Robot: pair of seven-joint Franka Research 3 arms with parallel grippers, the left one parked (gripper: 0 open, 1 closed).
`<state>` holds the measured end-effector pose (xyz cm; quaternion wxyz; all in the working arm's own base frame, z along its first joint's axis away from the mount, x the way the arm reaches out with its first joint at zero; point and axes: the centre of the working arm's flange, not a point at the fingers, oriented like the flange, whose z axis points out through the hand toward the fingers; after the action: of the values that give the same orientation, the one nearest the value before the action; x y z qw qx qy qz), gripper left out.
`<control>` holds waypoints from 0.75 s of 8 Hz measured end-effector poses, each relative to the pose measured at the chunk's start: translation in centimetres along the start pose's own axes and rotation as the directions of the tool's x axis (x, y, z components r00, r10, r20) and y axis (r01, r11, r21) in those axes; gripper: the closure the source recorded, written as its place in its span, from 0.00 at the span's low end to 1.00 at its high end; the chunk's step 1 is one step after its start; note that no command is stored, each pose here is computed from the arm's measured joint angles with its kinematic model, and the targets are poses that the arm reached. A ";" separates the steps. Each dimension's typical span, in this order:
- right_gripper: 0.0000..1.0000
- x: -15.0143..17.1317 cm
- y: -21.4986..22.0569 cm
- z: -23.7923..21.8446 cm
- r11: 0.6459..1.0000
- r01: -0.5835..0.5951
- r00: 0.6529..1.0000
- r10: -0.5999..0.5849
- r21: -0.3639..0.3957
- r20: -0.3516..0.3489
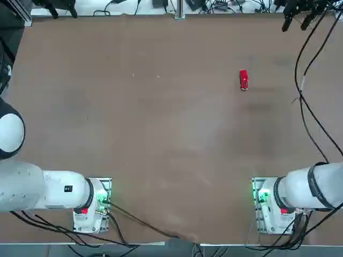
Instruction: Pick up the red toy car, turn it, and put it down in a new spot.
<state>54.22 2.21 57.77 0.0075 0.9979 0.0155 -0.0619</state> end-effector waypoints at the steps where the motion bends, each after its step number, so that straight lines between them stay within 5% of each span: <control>1: 0.00 0.0 0.0 -0.1 1.000 0.008 1.000 -0.008 0.001 -0.003; 6: 0.00 0.7 0.4 -0.1 1.000 0.017 1.000 -0.017 0.003 -0.011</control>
<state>54.92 1.86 57.83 0.0054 0.9981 0.0238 -0.0566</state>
